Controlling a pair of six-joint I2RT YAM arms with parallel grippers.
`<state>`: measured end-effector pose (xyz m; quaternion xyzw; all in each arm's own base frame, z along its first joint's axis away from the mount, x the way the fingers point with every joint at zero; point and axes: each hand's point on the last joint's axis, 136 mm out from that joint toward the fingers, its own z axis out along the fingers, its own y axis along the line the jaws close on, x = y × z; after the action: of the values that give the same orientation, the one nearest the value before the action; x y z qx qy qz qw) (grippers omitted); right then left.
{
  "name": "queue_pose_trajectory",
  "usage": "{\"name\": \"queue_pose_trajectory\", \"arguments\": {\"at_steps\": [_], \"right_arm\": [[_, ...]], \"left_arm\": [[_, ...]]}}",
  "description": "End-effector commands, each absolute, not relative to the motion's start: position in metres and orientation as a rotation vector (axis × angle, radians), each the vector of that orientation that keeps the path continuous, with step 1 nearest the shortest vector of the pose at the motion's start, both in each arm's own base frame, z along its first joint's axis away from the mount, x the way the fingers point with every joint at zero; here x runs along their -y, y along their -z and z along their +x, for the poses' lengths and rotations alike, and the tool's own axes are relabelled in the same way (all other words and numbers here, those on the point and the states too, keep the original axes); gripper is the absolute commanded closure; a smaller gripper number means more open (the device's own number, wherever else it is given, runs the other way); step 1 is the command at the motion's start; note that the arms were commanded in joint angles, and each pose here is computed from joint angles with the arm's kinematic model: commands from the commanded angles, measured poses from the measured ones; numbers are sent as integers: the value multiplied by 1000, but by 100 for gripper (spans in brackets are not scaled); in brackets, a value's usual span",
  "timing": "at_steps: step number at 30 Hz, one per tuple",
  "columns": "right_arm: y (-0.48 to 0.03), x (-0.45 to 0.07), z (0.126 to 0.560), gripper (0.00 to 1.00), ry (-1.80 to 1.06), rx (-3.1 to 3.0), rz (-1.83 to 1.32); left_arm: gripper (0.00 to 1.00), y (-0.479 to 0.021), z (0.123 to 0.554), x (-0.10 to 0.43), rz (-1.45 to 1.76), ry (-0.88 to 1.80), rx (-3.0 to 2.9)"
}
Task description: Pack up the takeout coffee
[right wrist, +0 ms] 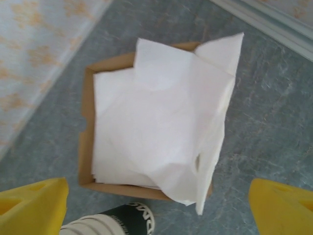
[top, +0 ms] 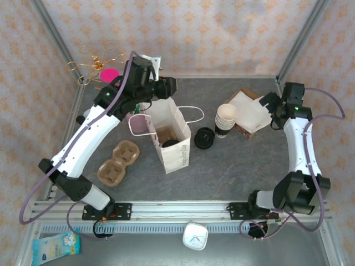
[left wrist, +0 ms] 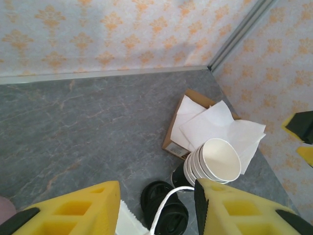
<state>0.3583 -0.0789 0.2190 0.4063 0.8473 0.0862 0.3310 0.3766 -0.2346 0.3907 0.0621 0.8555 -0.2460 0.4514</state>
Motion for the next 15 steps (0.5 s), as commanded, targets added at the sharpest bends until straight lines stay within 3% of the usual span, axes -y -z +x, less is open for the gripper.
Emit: {"name": "queue_pose_trajectory", "arguments": {"at_steps": [1, 6, 15], "right_arm": [[-177, 86, 351, 4, -216, -2297, 1111], [-131, 85, 359, 6, -309, -2340, 1135], [-96, 91, 381, 25, -309, -2393, 1147]], "left_arm": [[53, -403, 380, 248, 220, 647, -2036], [53, -396, 383, 250, 230, 644, -2040], [53, -389, 384, 249, 216, 636, -2053]]}}
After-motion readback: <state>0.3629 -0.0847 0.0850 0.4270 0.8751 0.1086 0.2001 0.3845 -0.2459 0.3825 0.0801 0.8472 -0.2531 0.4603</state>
